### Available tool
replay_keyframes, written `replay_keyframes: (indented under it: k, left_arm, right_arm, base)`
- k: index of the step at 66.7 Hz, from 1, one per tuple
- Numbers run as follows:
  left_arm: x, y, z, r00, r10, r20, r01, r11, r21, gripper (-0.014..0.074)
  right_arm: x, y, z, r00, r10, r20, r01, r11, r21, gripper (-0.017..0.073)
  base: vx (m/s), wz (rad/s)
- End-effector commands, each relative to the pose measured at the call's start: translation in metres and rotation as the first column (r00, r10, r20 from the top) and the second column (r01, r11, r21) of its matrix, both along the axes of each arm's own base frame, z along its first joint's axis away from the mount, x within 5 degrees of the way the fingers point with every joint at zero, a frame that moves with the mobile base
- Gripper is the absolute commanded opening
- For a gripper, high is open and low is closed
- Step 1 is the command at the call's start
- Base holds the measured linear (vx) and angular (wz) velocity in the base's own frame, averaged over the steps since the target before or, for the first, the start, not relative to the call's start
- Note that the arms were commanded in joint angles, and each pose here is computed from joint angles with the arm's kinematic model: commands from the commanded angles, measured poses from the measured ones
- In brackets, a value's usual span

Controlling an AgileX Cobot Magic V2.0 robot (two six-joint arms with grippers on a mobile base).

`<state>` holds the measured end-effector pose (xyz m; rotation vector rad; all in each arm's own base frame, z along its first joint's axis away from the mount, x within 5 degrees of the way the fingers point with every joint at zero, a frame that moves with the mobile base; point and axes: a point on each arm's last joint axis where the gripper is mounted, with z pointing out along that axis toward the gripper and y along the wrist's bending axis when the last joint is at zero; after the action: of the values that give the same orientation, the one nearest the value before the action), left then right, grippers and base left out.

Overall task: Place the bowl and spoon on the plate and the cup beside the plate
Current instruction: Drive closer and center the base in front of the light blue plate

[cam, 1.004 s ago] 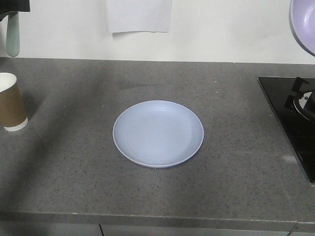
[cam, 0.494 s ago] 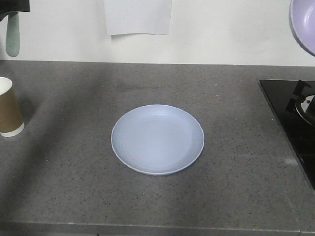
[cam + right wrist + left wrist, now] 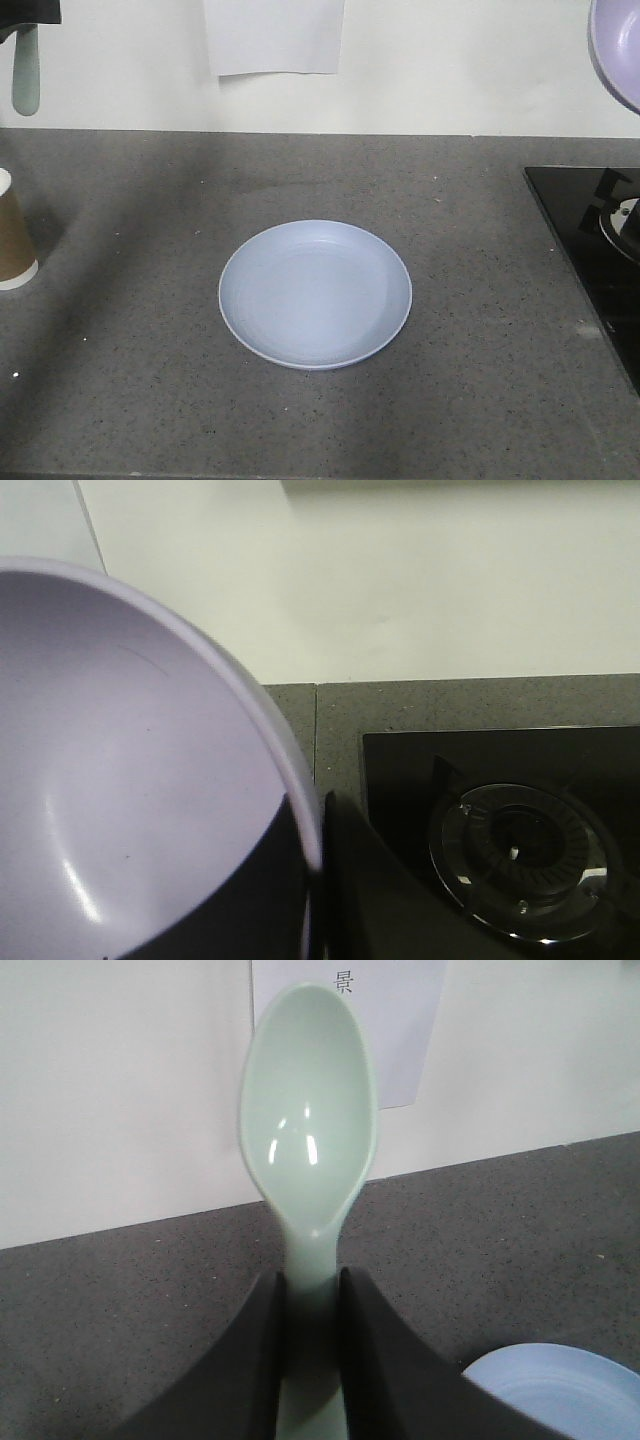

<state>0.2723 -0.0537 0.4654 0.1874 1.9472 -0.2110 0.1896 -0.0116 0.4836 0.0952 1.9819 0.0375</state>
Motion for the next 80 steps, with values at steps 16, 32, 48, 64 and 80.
replay_keyframes:
  k: [16, 32, 48, 64, 80]
  left_arm:
    - [-0.0086, -0.0003, 0.0212, 0.993, 0.001, 0.115, 0.004, 0.999, -0.040, -0.0006]
    - [-0.0086, -0.0003, 0.0212, 0.993, 0.001, 0.115, 0.004, 0.999, -0.040, -0.0006]
    - [-0.0086, -0.0003, 0.0212, 0.993, 0.001, 0.115, 0.004, 0.999, -0.040, -0.0006]
    - [-0.0086, -0.0003, 0.0212, 0.993, 0.001, 0.115, 0.004, 0.999, -0.040, -0.0006]
    - [-0.0086, -0.0003, 0.0212, 0.993, 0.001, 0.115, 0.004, 0.999, -0.040, -0.0006]
  right_arm:
    - [-0.0036, -0.0004, 0.0154, 0.994, -0.006, 0.111, 0.007, 1.000, -0.009, -0.0011]
    - [-0.0036, -0.0004, 0.0154, 0.994, -0.006, 0.111, 0.007, 1.000, -0.009, -0.0011]
    - [-0.0036, -0.0004, 0.0154, 0.994, -0.006, 0.111, 0.007, 1.000, -0.009, -0.0011]
    - [-0.0036, -0.0004, 0.0154, 0.994, -0.006, 0.111, 0.007, 1.000, -0.009, -0.0011]
    - [-0.0036, -0.0004, 0.0154, 0.994, -0.006, 0.111, 0.007, 1.000, -0.009, -0.0011]
  base:
    - [0.04, -0.05]
    - [0.03, -0.04]
    - [0.03, -0.02]
    - [0.02, -0.02]
    - [0.02, -0.03]
